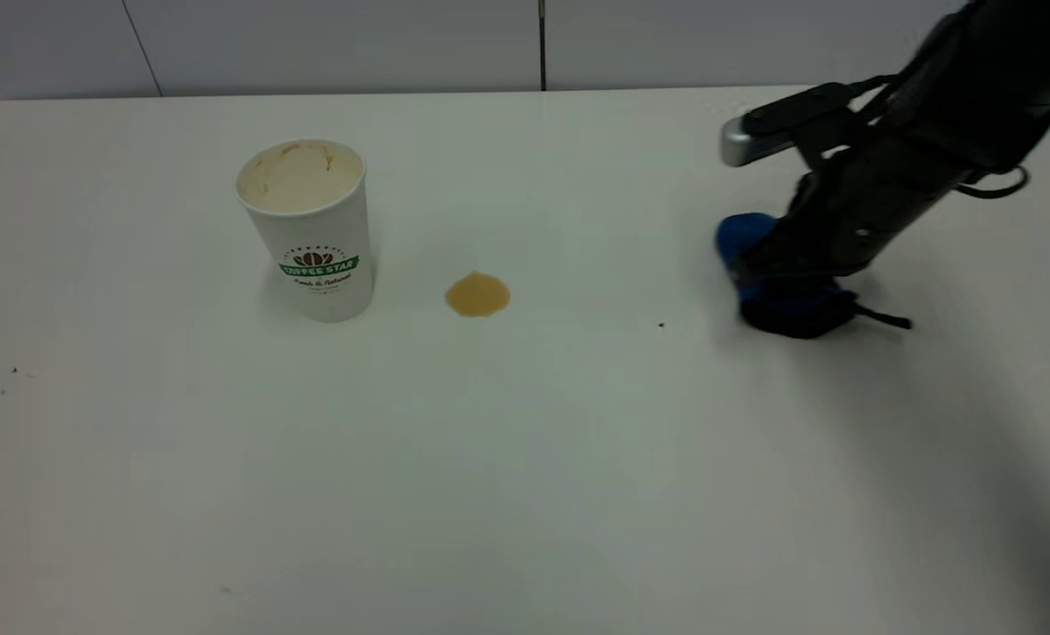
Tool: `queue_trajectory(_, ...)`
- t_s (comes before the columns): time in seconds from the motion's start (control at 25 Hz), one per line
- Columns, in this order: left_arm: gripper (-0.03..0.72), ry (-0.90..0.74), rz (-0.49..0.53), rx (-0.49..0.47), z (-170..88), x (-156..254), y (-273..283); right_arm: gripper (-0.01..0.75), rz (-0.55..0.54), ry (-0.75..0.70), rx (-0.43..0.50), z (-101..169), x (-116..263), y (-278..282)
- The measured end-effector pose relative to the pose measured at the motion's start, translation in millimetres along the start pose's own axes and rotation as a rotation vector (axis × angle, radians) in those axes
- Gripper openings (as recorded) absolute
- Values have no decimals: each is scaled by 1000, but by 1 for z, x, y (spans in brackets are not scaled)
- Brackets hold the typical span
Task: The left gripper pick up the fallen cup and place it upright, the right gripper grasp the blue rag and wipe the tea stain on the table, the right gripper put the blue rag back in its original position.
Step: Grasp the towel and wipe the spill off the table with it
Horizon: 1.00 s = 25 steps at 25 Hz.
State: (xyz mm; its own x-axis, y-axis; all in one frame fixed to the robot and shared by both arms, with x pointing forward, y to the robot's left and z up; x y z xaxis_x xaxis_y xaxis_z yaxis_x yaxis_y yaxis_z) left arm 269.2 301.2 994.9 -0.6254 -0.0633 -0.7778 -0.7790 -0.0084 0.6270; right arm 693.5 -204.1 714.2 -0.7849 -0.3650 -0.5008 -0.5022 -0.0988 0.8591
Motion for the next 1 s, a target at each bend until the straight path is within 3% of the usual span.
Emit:
queue_trajectory(0.24, 524, 0, 0, 0, 0, 0, 0, 51, -97, 104, -92, 78, -48, -3)
queue_trajectory(0.6, 524, 0, 0, 0, 0, 0, 0, 51, -162, 169, -207, 136, -90, -17)
queue_trajectory(0.8, 524, 0, 0, 0, 0, 0, 0, 51, -138, 210, -272, 165, -90, -23)
queue_trajectory(1.0, 524, 0, 0, 0, 0, 0, 0, 51, -23, 264, -371, 186, -70, -19)
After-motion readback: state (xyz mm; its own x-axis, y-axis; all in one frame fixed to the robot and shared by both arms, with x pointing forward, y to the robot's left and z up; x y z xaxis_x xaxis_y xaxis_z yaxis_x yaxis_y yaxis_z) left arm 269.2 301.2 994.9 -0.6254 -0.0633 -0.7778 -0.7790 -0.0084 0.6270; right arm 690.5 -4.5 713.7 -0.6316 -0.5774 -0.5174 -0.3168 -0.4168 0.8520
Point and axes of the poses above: a point on each arm's last joint axis where the gripper is mounted, y pointing back along that axis away from the gripper, z along the wrist's bending axis when the last joint is at zero, x = y × z, the point moved 6 cm from there along -y, pointing out along that axis toward the gripper, and after that the axes turned 1 degree about y, right-handed, at the moved point
